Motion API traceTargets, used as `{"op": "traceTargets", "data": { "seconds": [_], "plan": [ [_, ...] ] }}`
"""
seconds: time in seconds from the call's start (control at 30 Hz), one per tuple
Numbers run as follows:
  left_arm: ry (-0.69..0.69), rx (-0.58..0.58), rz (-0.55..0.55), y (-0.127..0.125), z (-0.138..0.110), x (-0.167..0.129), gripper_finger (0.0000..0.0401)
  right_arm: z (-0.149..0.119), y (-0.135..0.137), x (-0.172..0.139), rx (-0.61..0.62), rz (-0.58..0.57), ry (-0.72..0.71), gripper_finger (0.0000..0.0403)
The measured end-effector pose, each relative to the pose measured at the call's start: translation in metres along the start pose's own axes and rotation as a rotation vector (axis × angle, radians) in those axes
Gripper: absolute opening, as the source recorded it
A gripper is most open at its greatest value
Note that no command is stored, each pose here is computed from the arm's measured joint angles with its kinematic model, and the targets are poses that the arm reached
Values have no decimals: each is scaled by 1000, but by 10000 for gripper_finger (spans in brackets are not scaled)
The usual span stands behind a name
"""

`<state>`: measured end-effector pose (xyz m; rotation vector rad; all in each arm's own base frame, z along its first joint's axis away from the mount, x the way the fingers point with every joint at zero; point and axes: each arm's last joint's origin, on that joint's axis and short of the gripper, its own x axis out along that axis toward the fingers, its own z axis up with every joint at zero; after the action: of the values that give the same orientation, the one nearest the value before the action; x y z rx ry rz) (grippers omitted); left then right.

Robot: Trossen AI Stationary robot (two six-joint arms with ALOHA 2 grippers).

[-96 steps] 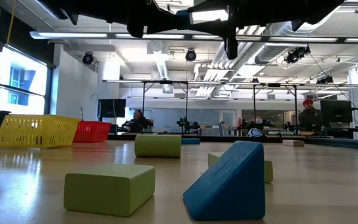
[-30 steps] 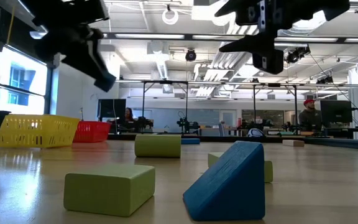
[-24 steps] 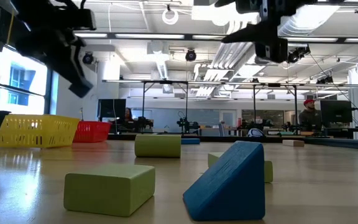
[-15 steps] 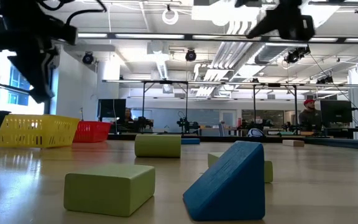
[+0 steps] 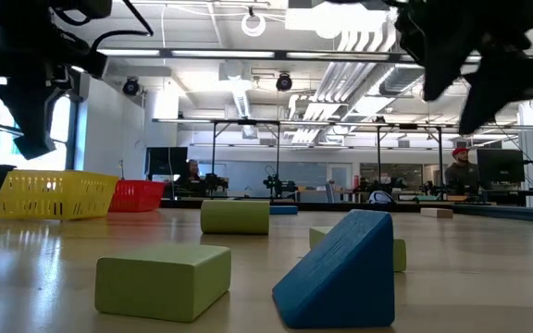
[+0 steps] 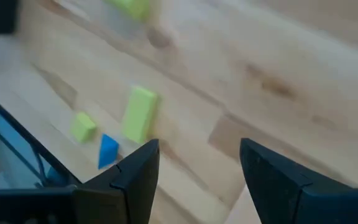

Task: Sort & place blocks by color
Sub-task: Put the blue square block in to the yellow basket, then put the big rectangular wooden block into the black basket

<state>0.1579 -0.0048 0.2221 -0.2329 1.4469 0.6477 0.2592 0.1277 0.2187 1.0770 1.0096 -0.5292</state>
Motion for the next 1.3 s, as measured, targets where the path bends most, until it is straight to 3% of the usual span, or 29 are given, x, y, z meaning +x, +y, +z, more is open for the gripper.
{"op": "traceTargets", "data": {
  "seconds": [0.4, 0.67, 1.03, 1.3],
  "plan": [
    [131, 15, 2, 4, 14, 16, 120, -31, -4, 23, 144, -106, 142, 209],
    [149, 25, -7, 3, 15, 18, 153, -49, -11, 22, 224, -167, 131, 209],
    [147, 26, -5, 3, 15, 18, 194, -60, -14, 41, 225, -244, 224, 209],
    [171, 34, -45, 2, 14, 17, 193, -60, -16, 51, 234, -274, 220, 209]
  ]
}}
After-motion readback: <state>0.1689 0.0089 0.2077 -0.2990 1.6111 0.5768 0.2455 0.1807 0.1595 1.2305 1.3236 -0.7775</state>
